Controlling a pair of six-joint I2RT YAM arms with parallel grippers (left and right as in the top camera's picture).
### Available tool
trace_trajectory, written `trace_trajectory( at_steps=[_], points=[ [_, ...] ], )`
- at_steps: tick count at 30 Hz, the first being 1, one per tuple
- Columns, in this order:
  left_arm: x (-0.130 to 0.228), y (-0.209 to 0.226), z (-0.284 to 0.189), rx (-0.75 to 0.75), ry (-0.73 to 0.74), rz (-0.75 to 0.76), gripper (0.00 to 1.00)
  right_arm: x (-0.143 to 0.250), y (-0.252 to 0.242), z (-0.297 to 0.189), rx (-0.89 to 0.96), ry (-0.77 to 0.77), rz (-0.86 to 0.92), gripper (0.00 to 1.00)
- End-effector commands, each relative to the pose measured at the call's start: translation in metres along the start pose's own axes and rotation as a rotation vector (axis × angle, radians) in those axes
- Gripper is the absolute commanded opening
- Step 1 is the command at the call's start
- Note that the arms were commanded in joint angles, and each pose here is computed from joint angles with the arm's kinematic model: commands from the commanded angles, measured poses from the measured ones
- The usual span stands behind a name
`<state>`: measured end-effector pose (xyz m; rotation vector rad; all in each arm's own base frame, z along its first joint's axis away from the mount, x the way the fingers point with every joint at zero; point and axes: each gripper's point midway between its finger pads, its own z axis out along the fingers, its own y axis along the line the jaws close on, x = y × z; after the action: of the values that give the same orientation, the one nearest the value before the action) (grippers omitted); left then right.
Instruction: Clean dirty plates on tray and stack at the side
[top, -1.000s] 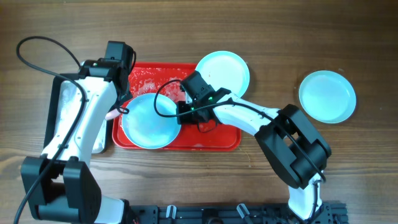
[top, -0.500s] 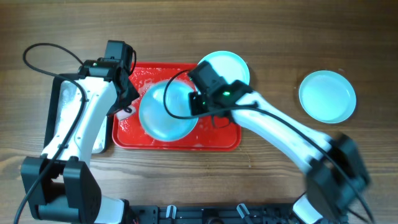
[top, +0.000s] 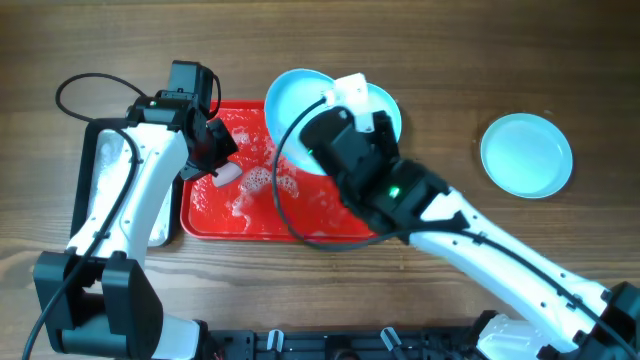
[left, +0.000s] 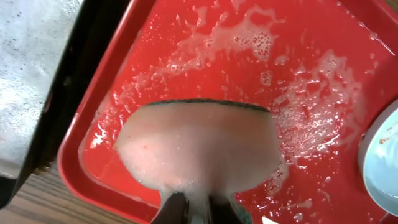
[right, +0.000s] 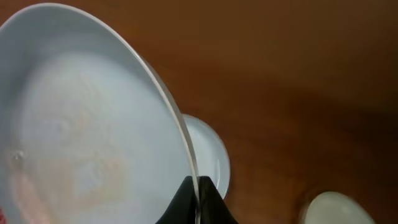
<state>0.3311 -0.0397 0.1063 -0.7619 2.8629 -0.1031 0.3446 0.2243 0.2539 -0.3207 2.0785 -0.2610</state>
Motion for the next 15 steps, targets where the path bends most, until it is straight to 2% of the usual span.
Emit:
trace_trajectory(
  at_steps=[1,6,10,15],
  points=[
    [0.0,-0.012,-0.008,0.065,0.002,0.052,0.04,-0.026,-0.012,-0.019,0.185,-0.117,-0.132,0.04],
    [0.001,-0.015,-0.005,0.076,0.013,0.054,0.04,-0.036,-0.005,-0.027,0.32,-0.165,-0.25,0.04],
    [0.003,-0.02,-0.001,0.1,0.036,0.072,0.04,-0.026,0.016,-0.018,0.341,-0.159,-0.306,0.04],
    [0.004,-0.02,0.005,0.09,0.05,0.072,0.04,-0.026,0.019,-0.025,0.521,-0.185,-0.328,0.04]
  ],
)
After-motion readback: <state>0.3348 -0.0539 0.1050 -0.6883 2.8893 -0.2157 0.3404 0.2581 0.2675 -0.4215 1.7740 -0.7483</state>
